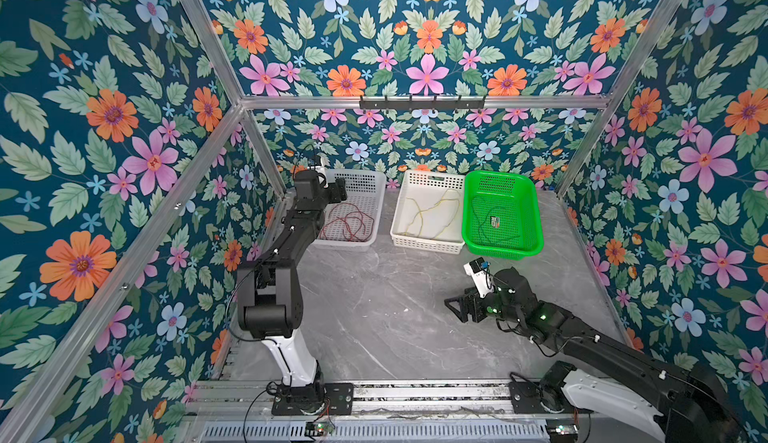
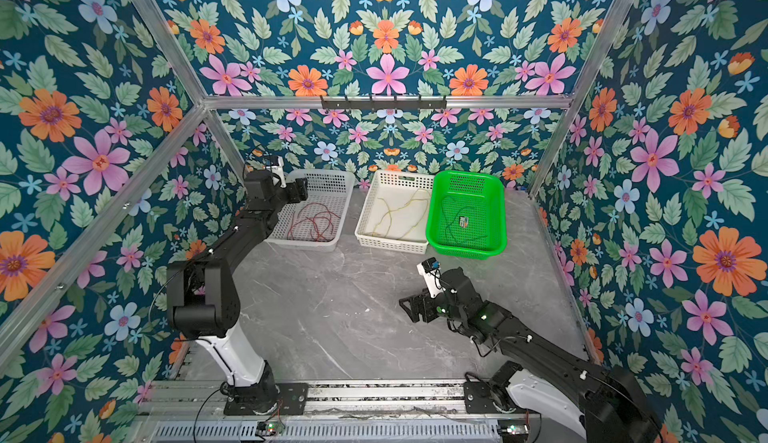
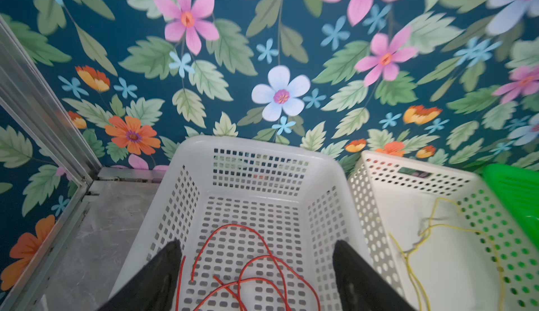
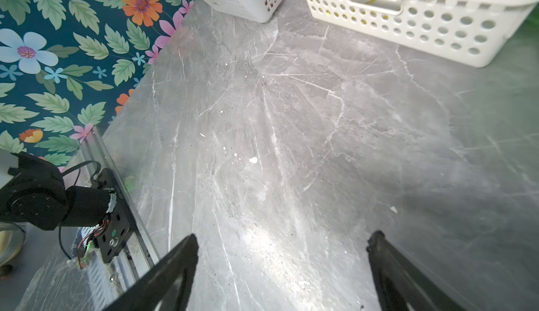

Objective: Untangle and sort cables by color
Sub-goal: Place the cable into the container, then reset both arms

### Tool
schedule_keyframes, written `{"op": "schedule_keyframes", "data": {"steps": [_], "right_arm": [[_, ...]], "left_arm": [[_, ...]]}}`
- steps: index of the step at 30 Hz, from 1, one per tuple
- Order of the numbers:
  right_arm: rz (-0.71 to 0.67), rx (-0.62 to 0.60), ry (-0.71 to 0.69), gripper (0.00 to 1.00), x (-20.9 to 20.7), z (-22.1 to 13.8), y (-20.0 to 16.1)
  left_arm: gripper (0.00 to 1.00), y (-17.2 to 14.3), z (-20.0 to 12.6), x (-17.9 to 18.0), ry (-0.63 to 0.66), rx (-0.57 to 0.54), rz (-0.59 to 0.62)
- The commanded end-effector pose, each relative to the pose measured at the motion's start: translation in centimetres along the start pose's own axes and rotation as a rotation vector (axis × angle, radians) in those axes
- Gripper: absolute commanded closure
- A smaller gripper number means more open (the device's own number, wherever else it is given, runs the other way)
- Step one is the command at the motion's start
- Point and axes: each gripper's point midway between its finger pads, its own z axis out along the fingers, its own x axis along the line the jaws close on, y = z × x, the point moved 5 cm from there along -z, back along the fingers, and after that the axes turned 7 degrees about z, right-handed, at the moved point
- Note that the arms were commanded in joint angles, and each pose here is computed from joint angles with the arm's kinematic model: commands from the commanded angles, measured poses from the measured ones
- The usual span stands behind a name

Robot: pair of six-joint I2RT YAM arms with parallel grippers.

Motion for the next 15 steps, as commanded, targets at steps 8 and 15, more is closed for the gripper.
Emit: {"op": "schedule_keyframes", "data": {"steps": [8, 15], "right_arm": [[0.214, -0.332, -0.375, 0.01, -8.9, -6.7, 7.4], [0.069, -0.506, -0.697, 0.01, -16.2, -8.2, 8.4]], "left_arm": [[0.08, -6.1, -12.0, 0.0, 0.089, -0.100, -0.128], [0.01, -14.3, -13.0, 1.0, 0.178, -0.018, -0.024]]}}
